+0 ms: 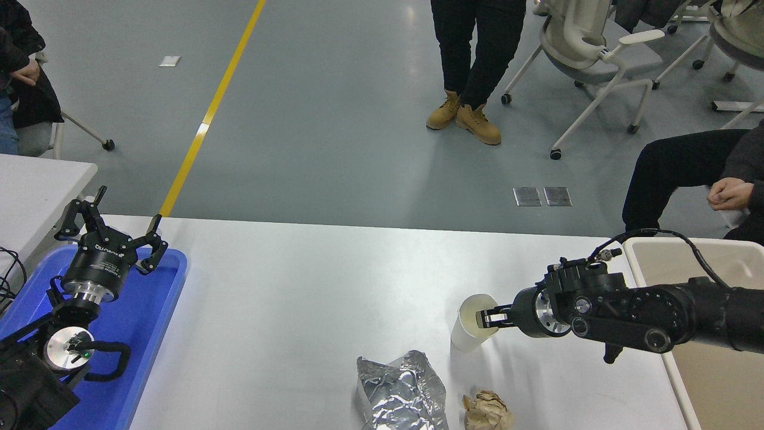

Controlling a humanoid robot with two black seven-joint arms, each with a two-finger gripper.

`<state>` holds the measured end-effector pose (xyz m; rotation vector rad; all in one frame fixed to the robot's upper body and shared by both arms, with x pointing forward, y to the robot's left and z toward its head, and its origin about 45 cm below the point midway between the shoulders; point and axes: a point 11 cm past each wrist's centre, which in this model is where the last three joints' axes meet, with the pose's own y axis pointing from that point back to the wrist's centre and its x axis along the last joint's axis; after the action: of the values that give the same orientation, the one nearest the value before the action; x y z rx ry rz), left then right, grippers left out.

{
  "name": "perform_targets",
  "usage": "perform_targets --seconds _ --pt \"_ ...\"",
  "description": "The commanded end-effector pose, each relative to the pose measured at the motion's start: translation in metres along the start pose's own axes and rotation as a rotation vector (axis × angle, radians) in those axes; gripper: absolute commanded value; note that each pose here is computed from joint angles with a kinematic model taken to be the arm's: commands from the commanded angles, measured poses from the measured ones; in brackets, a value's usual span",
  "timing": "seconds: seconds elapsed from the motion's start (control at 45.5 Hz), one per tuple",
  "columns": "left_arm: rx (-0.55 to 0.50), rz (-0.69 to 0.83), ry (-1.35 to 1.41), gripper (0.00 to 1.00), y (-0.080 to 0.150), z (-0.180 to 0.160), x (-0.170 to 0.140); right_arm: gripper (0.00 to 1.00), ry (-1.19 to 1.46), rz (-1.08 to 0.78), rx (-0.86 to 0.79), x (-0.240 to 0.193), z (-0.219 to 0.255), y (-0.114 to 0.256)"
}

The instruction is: Clean the table surface

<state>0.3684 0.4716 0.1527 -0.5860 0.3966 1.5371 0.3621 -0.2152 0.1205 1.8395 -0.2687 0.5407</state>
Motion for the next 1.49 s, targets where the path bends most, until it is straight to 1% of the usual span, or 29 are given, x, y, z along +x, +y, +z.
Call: perform_targets --seconds 0.0,0.088,0.176,0.352,0.462,0.747,0.945,1.099,1.231,1.319,1.473 --pt "0.000 0.000 0.000 1.00 0.000 0.000 0.000 0.00 -0.008 -0.005 0.015 0.013 -0.006 0.012" --pt "0.000 0.000 0.000 1.00 0.000 0.000 0.000 0.00 -0.030 -0.004 0.039 0.024 -0.014 0.025" --pt "0.000 0.000 0.000 1.00 0.000 0.000 0.000 0.00 -0.051 -0.009 0.037 0.035 -0.013 0.042" --pt "0.000 0.000 0.000 1.00 0.000 0.000 0.000 0.00 -0.013 0.005 0.034 0.055 -0.013 0.079" --pt "0.000 0.000 0.000 1.00 0.000 0.000 0.000 0.00 -0.008 0.020 0.034 0.075 -0.016 0.114" --pt "0.000 0.000 0.000 1.00 0.000 0.000 0.000 0.00 0.031 0.087 0.006 0.141 -0.020 0.218" --pt "0.000 0.000 0.000 1.00 0.000 0.000 0.000 0.00 0.089 0.132 0.001 0.169 -0.034 0.267" --pt "0.000 0.000 0.000 1.00 0.000 0.000 0.000 0.00 0.104 0.149 -0.004 0.176 -0.037 0.286" --pt "0.000 0.000 0.000 1.00 0.000 0.000 0.000 0.00 0.098 0.149 -0.020 0.177 -0.031 0.285" --pt "0.000 0.000 0.000 1.00 0.000 0.000 0.000 0.00 0.072 0.164 -0.043 0.181 -0.018 0.283" --pt "0.000 0.000 0.000 1.00 0.000 0.000 0.000 0.00 -0.014 0.206 -0.105 0.193 0.018 0.285"
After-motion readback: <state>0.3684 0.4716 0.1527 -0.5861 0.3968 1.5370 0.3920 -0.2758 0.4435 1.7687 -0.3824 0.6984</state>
